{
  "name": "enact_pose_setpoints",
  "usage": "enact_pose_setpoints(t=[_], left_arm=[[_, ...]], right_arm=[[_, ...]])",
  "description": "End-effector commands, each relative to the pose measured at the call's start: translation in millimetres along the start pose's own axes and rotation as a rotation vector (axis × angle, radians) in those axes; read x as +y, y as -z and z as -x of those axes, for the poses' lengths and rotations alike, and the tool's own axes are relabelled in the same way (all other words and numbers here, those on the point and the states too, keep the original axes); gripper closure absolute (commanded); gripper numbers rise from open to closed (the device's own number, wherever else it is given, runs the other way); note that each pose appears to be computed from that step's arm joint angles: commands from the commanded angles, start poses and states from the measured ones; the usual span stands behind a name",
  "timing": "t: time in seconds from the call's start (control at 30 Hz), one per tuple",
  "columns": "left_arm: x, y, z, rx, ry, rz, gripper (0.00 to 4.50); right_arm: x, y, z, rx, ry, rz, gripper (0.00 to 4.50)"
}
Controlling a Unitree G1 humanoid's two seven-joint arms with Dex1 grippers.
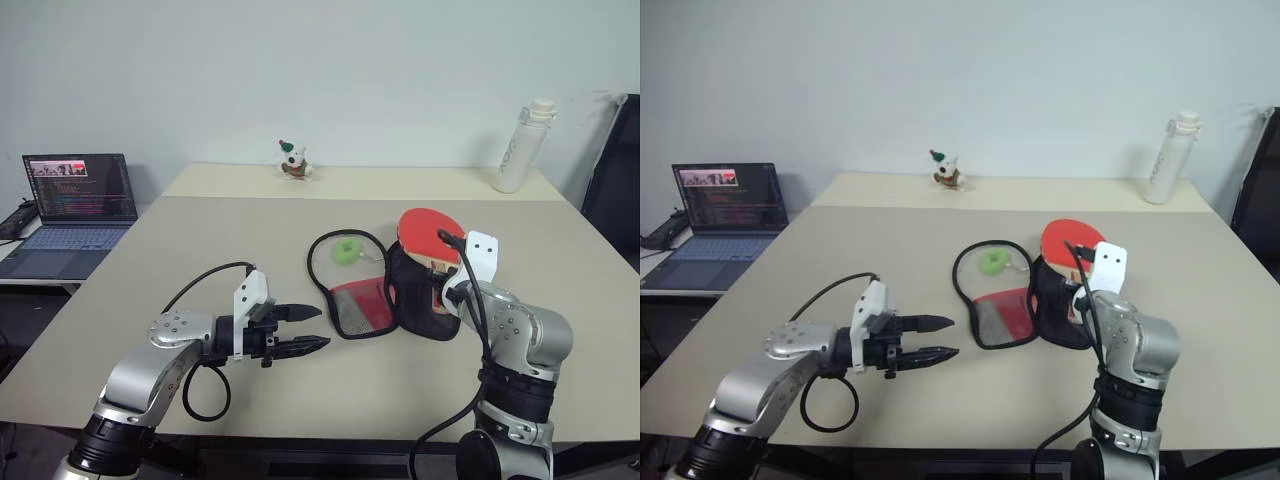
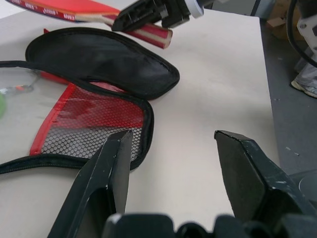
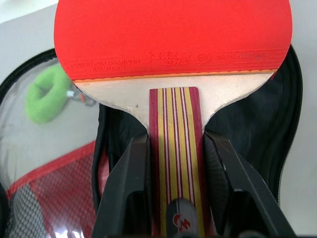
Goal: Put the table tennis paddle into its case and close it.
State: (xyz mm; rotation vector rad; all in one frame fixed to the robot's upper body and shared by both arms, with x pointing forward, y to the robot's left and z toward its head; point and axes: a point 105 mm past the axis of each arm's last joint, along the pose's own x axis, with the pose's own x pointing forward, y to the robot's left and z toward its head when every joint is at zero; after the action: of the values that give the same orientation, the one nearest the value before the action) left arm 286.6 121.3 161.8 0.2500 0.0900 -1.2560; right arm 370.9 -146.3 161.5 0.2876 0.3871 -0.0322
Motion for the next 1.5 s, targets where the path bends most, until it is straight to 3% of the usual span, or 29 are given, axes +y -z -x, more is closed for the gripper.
enact_pose_setpoints(t=[0.03,0.47,1.23,1.5], left_arm=[[-1,-13,1,-0.027,-0.002,-0.039,1.62],[0,-16,1,-0.023,-0.016,-0.038,1.62],[0,-15,-1,-0.025,-0.028,-0.033,1.62],[1,-12,-1,-0.022,-0.034,-0.028,1.62]], right_arm=[[4,-7,-1,-0.072,0.013,0.01,3.43],[6,24,-18,-0.038,0.051,0.037,3.43],[11,40,-19,0.003,0.037,0.079,3.43],[22,34,-14,-0.033,-0.007,0.104,0.75]])
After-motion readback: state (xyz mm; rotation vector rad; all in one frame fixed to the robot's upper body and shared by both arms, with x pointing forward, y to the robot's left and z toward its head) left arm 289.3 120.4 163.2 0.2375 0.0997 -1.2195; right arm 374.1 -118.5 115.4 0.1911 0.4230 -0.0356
